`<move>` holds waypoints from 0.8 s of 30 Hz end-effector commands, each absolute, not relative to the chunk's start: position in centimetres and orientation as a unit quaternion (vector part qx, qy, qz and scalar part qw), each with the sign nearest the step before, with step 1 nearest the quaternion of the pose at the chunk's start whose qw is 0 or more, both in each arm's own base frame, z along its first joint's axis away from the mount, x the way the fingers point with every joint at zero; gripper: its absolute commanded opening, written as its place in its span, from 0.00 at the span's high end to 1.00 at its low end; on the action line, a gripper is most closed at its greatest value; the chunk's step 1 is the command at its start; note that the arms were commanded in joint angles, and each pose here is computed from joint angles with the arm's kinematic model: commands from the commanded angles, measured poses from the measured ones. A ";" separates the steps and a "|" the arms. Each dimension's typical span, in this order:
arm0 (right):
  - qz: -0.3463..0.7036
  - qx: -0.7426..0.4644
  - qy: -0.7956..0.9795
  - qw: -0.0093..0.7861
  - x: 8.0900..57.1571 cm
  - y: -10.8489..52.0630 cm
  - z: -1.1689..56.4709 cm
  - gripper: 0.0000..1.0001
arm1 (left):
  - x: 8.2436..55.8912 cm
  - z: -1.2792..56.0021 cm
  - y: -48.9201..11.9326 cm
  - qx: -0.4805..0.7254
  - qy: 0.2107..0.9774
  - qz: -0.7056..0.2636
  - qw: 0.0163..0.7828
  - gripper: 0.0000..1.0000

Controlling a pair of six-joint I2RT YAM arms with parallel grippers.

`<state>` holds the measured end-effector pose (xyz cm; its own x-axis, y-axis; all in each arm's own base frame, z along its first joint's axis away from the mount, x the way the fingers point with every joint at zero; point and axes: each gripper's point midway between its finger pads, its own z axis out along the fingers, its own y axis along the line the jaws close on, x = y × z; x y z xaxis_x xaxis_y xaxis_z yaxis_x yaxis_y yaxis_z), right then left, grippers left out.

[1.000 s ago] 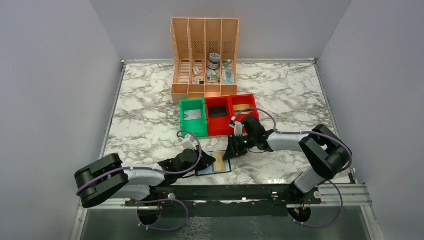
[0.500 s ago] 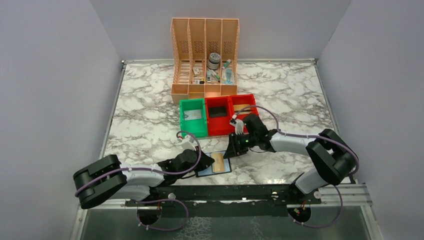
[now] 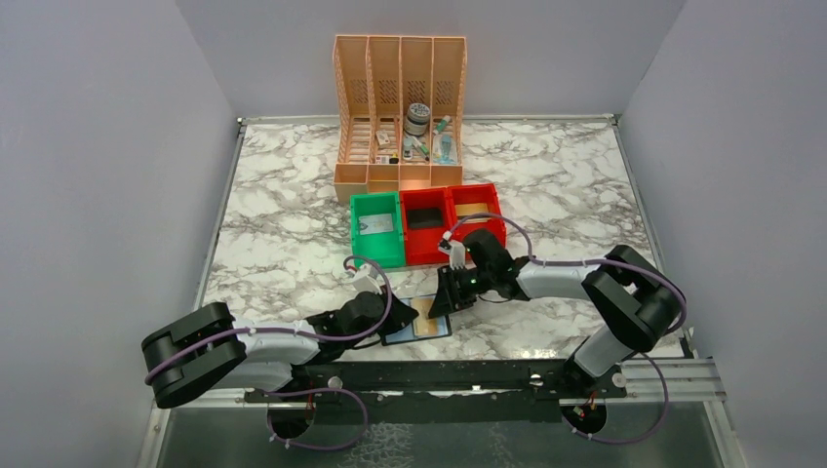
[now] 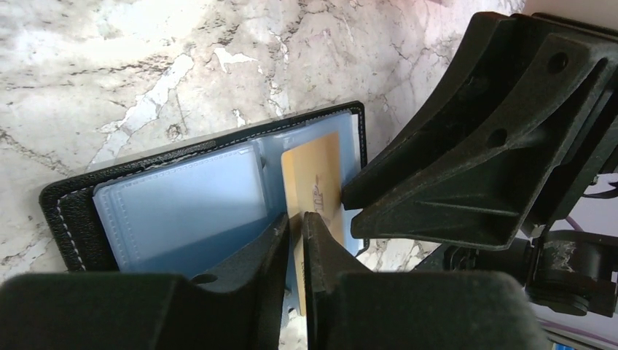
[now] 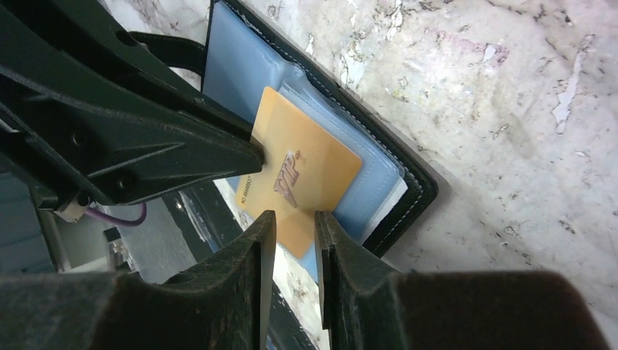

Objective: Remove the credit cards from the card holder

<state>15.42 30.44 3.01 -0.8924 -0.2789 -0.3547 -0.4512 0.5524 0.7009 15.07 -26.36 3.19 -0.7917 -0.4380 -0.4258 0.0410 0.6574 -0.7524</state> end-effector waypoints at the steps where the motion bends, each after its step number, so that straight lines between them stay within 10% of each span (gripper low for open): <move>1: 0.385 -0.186 0.899 0.098 15.8 29.5 0.4 0.72 | 15.0 2.6 -25.6 -0.116 0.862 -0.386 0.307 0.81; 24: 0.348 -0.145 0.921 0.099 16.0 28.2 -1.5 0.73 | 14.5 2.8 -25.1 -0.139 0.855 -0.404 0.296 0.88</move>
<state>15.90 30.87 2.42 -0.9264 -0.2110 -0.3118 -0.3754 0.5808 0.7224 14.43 -25.33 2.88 -0.7921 -0.4626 -0.3983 0.0142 0.6384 -0.7696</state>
